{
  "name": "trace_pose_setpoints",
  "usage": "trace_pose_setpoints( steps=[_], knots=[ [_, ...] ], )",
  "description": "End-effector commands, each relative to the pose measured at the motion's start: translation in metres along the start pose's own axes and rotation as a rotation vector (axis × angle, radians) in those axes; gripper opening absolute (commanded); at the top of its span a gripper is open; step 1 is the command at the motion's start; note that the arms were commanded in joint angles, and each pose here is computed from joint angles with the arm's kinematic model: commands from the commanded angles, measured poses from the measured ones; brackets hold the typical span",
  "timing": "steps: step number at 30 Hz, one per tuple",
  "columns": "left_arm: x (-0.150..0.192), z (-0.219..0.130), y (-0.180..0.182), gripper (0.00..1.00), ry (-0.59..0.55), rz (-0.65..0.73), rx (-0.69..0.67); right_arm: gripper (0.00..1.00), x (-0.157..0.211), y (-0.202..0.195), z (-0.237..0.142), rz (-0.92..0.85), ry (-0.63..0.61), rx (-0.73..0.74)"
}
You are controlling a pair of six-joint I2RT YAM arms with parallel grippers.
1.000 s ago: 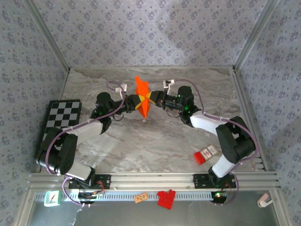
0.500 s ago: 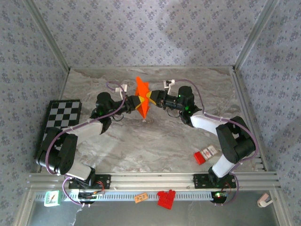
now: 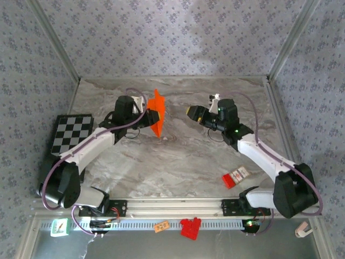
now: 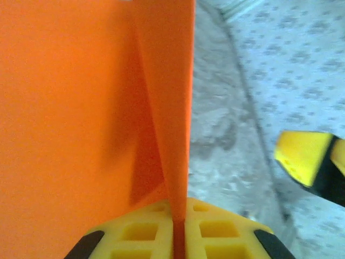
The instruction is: Fold a paper plane with a square sheet of paper (pick it up from the middle)
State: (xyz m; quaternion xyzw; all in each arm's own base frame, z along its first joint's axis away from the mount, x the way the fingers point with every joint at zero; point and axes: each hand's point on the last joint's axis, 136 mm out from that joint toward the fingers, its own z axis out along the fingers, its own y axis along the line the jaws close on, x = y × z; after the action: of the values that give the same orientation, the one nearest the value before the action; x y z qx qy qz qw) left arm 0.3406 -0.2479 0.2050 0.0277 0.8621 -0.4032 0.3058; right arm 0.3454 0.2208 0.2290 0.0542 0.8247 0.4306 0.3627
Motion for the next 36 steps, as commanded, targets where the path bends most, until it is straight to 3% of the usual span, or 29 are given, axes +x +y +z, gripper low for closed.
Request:
trace_pose_setpoints(
  steps=[1,9,11,24,29,36],
  knots=[
    [0.017,-0.01,0.048,0.12,0.1,0.189,-0.354,0.61,0.007,-0.044,-0.018,-0.078,0.02,0.244],
    [0.006,-0.011,0.106,0.1,0.193,0.426,-0.925,0.61,0.006,-0.058,-0.034,-0.083,-0.015,0.314],
    [0.008,-0.007,0.116,0.09,0.24,0.468,-1.012,0.61,0.007,-0.061,-0.037,-0.078,-0.019,0.328],
    [0.029,0.029,0.16,0.09,0.394,0.694,-1.333,0.61,0.011,-0.084,-0.047,-0.012,-0.023,0.375],
    [0.041,0.042,0.167,0.11,0.426,0.713,-1.354,0.61,0.013,-0.087,-0.047,0.006,-0.019,0.376],
    [0.055,0.055,0.163,0.23,0.421,0.623,-1.293,0.61,0.014,-0.091,-0.044,0.017,-0.011,0.377]
  ],
)
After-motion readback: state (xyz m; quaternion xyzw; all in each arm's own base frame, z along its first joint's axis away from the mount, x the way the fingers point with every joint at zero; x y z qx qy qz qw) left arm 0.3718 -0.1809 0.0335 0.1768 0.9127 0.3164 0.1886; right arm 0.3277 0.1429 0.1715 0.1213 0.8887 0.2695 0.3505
